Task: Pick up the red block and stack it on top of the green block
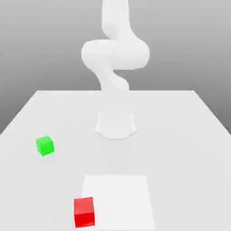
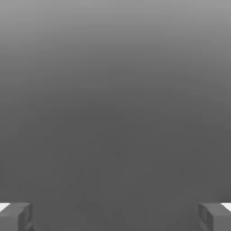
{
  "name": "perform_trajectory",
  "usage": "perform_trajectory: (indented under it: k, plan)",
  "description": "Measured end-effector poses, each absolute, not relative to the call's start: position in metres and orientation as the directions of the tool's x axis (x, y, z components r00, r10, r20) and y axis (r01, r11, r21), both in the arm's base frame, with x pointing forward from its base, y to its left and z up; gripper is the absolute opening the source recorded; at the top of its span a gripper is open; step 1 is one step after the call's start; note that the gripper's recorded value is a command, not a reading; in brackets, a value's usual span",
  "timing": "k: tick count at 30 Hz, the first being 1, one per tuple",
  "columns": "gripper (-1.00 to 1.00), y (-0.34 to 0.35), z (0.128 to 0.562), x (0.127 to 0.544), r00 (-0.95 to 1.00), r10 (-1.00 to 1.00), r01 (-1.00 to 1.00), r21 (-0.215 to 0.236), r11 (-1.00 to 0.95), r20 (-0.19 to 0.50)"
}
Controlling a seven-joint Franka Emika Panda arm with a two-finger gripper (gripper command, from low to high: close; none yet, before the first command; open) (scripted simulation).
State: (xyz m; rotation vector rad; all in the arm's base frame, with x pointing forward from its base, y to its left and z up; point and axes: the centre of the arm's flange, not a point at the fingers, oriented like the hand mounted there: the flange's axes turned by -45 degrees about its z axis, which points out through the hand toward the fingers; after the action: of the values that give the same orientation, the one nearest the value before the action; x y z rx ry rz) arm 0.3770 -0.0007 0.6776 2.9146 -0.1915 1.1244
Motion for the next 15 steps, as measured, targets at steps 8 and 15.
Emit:
perform_trajectory:
  k: [8, 15]
  plan:
    - [0.0, -0.022, 0.554, 0.455, 0.752, -0.425, -0.453, -0.074, -0.888, 0.504]
    - [0.0, -0.051, 0.436, 0.488, 0.651, -0.672, -0.695, -0.078, -0.715, 0.352]
